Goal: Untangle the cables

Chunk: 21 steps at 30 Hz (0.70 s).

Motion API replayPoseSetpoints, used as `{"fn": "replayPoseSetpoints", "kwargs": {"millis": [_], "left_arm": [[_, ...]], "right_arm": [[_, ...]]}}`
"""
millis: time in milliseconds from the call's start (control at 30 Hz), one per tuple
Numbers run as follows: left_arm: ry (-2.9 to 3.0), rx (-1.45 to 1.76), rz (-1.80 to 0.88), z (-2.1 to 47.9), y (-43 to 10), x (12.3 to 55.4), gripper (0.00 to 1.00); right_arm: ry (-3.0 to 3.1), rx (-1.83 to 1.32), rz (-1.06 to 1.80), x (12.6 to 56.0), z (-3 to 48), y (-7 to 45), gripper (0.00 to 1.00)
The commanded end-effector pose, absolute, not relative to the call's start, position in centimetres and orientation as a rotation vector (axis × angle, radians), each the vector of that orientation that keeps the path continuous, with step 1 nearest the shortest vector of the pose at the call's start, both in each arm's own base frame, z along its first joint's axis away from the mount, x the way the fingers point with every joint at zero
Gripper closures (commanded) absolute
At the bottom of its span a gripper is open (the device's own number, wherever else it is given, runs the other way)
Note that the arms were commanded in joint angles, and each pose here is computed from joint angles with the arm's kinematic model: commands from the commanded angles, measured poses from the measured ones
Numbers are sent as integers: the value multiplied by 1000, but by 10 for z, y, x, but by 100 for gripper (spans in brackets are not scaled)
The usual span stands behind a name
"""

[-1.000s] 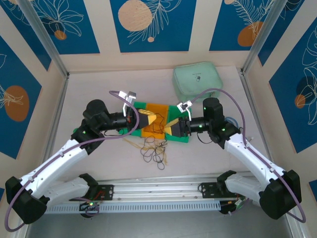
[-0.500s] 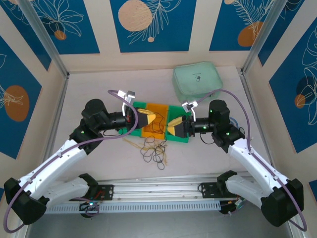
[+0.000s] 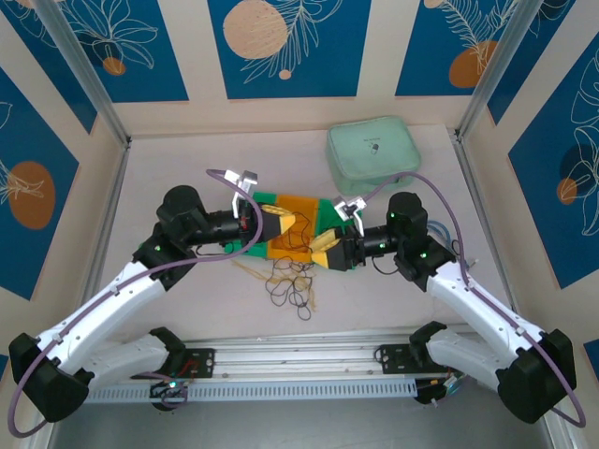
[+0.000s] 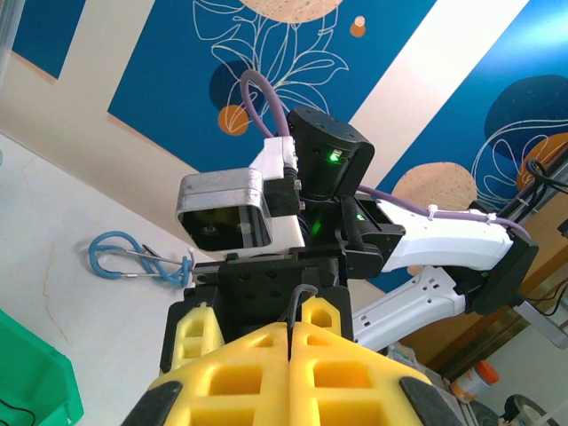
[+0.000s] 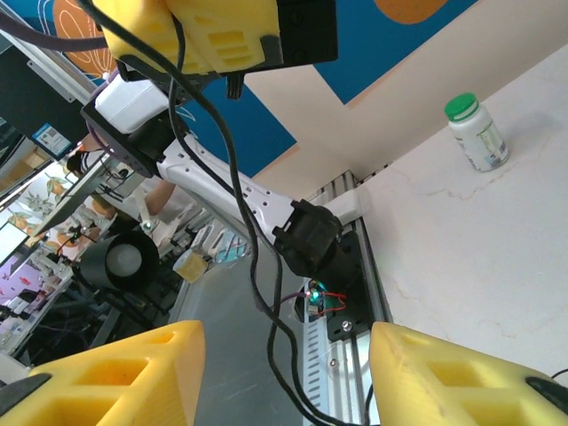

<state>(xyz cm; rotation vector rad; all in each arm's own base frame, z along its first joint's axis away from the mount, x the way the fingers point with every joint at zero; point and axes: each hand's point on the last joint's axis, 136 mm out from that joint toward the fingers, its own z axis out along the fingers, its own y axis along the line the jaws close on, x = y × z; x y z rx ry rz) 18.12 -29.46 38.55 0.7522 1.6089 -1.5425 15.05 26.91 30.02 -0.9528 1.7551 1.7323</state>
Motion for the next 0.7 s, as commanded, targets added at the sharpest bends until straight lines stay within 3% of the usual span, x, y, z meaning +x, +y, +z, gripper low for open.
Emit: {"fn": "replayPoseSetpoints", "kwargs": {"millis": [0,167,467,667], "left_arm": [[1522,762,-1512,409,-291,184,100],[1523,759,-1508,408,-291,185,100],[1612,728,-1383,391,-282,192,100],[1758,670,-1159,362,-261,205,100]], "right_arm": [[1763,-975,1742,147,297,272,48],[1810,-964,1733,150,289,277,56],[1876,-934,1659,150,282,273,99],[1912,-859,1530,159,287,263,100]]}}
